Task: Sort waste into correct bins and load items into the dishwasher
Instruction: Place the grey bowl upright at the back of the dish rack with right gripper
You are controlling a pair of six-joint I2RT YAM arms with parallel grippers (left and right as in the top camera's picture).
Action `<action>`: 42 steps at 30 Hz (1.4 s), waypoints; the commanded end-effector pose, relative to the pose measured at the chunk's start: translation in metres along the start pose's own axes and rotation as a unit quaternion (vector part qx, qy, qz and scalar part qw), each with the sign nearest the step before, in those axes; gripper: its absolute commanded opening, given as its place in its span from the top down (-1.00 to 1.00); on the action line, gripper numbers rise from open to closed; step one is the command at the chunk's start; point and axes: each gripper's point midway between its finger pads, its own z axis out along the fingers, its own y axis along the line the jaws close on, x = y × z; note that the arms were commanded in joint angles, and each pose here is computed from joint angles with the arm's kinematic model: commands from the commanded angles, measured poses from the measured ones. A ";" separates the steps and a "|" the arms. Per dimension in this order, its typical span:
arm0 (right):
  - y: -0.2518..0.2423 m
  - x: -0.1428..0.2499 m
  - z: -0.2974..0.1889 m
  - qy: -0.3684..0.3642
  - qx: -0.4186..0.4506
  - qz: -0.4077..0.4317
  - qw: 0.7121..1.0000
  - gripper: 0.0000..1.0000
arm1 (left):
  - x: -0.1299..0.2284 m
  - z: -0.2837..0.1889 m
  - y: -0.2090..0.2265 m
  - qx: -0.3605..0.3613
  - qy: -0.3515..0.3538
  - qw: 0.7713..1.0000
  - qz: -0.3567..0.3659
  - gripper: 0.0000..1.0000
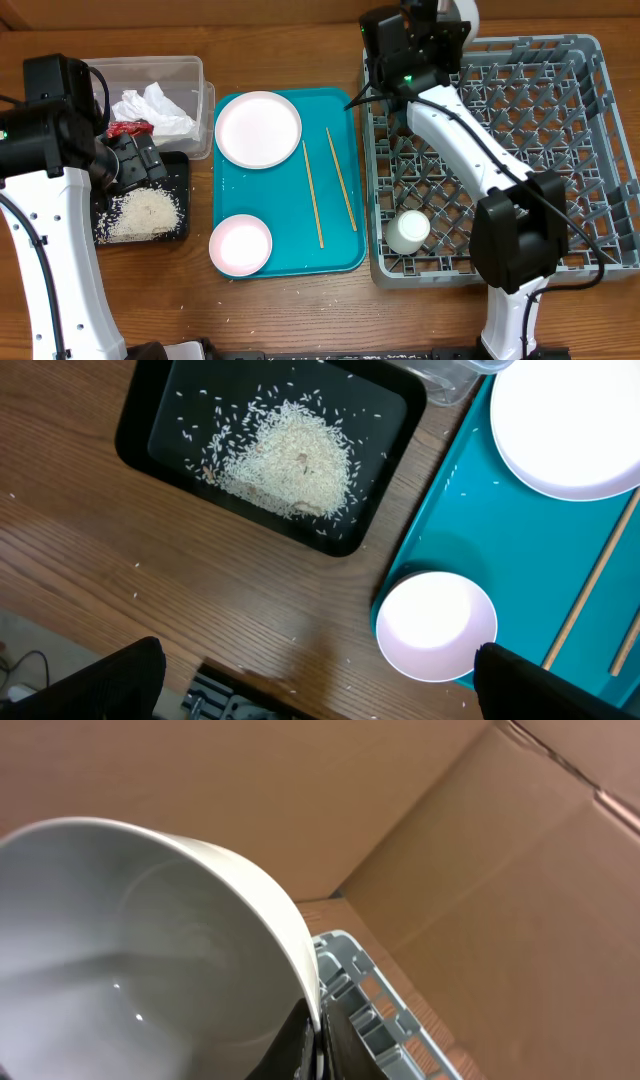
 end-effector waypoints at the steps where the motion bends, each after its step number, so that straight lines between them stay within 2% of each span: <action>1: 0.025 0.000 -0.002 -0.011 -0.024 -0.078 0.997 0.92 | 0.000 0.003 0.002 -0.007 0.004 1.000 -0.004 -1.00; 17: 0.082 0.046 0.006 0.002 -0.051 -0.161 0.986 0.92 | 0.000 0.003 0.002 -0.007 0.004 1.000 -0.004 -1.00; 25: 0.095 0.045 -0.021 -0.012 -0.068 -0.175 0.982 0.87 | 0.000 0.003 0.001 -0.007 0.004 1.000 -0.004 -1.00; 27: 0.098 0.046 -0.027 -0.015 -0.072 -0.182 0.981 0.53 | 0.000 0.003 0.002 -0.007 0.004 1.000 -0.004 -1.00; 28: 0.100 0.047 -0.032 -0.016 -0.076 -0.188 0.979 0.02 | 0.000 0.003 0.002 -0.007 0.004 1.000 -0.004 -1.00; 29: 0.102 0.046 -0.035 -0.018 -0.077 -0.184 0.980 -0.27 | 0.000 0.003 0.002 -0.007 0.004 1.000 -0.004 -1.00; 30: 0.103 0.046 -0.038 -0.020 -0.080 -0.183 0.980 -0.67 | 0.000 0.003 0.002 -0.007 0.004 1.000 -0.004 -1.00; 32: 0.103 0.041 -0.046 -0.028 -0.080 -0.178 0.980 -1.00 | 0.000 0.003 0.002 -0.007 0.004 1.000 -0.004 -1.00; 38: 0.095 0.016 -0.073 -0.049 -0.110 -0.139 0.983 -1.00 | 0.000 0.003 0.002 -0.007 0.004 1.000 -0.004 -1.00; 42: 0.101 0.000 -0.119 -0.062 -0.213 -0.097 0.970 -1.00 | 0.000 0.003 0.001 -0.007 0.004 1.000 -0.004 -1.00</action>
